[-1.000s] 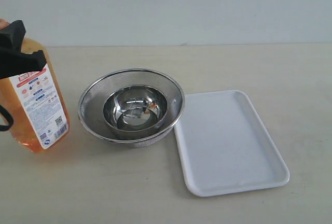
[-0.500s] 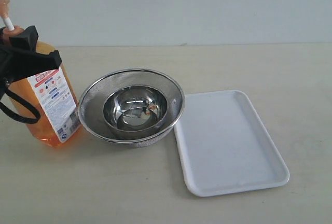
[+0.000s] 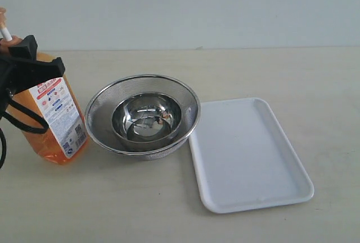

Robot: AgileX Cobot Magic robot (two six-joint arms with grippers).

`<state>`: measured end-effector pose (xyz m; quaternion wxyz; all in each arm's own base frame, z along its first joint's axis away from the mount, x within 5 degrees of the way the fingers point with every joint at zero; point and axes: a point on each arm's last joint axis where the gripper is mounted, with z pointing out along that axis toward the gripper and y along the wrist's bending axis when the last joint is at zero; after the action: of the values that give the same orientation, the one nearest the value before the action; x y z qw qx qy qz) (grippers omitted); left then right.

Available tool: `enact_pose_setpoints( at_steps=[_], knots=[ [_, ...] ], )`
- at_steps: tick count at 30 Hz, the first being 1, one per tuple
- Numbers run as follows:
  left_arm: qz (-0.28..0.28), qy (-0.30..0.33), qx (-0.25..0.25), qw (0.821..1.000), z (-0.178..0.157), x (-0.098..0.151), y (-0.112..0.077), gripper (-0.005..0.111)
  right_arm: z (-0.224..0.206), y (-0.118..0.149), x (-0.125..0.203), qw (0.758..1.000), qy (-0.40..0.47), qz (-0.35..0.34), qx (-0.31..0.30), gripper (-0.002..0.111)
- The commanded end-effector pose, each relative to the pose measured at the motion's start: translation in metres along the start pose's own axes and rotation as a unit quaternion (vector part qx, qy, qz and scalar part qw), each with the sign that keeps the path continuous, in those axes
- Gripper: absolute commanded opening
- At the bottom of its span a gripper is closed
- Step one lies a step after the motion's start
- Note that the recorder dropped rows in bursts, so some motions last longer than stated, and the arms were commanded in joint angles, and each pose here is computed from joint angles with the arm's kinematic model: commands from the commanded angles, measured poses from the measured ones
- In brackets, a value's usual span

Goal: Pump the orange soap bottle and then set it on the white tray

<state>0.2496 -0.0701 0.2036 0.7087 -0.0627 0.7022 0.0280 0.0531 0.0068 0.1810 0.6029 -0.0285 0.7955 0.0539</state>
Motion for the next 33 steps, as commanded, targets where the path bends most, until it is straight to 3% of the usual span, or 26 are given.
enact_pose_setpoints(
  at_steps=[1, 7, 9, 14, 16, 19, 22, 29, 33],
  knots=[
    [-0.002, -0.046, -0.001, 0.999, 0.002, -0.009, -0.002, 0.005, 0.0, 0.0, -0.001, 1.0, -0.005, 0.001, 0.001, 0.001],
    [0.015, -0.027, 0.006, 0.999, 0.006, 0.004, -0.005, 0.008, 0.0, 0.0, -0.001, 1.0, -0.005, 0.001, 0.001, 0.001],
    [0.019, -0.028, 0.015, 0.999, 0.006, 0.005, -0.007, 0.018, 0.0, 0.0, -0.001, 1.0, -0.005, 0.001, 0.001, 0.001],
    [0.011, -0.027, 0.01, 1.0, 0.006, 0.005, -0.006, 0.063, 0.0, 0.0, -0.001, 1.0, -0.008, 0.001, 0.001, 0.001],
    [0.005, -0.02, -0.005, 1.0, 0.006, 0.006, -0.003, 0.076, 0.0, 0.0, -0.001, 1.0, -0.008, 0.001, 0.001, 0.001],
    [0.025, -0.005, -0.014, 1.0, 0.006, 0.007, -0.001, 0.086, 0.0, 0.0, -0.001, 1.0, -0.008, 0.001, 0.001, 0.001],
    [0.052, 0.012, -0.011, 0.998, 0.004, 0.007, -0.001, 0.088, 0.0, 0.0, -0.001, 1.0, -0.008, 0.001, 0.001, 0.001],
    [0.005, 0.011, -0.025, 1.0, -0.017, 0.001, 0.016, 0.088, 0.0, 0.0, -0.001, 1.0, -0.008, 0.001, 0.001, 0.001],
    [0.016, 0.004, 0.008, 1.0, -0.032, 0.002, 0.02, 0.088, 0.0, 0.0, -0.001, 1.0, -0.008, 0.001, 0.001, 0.001]
  ],
)
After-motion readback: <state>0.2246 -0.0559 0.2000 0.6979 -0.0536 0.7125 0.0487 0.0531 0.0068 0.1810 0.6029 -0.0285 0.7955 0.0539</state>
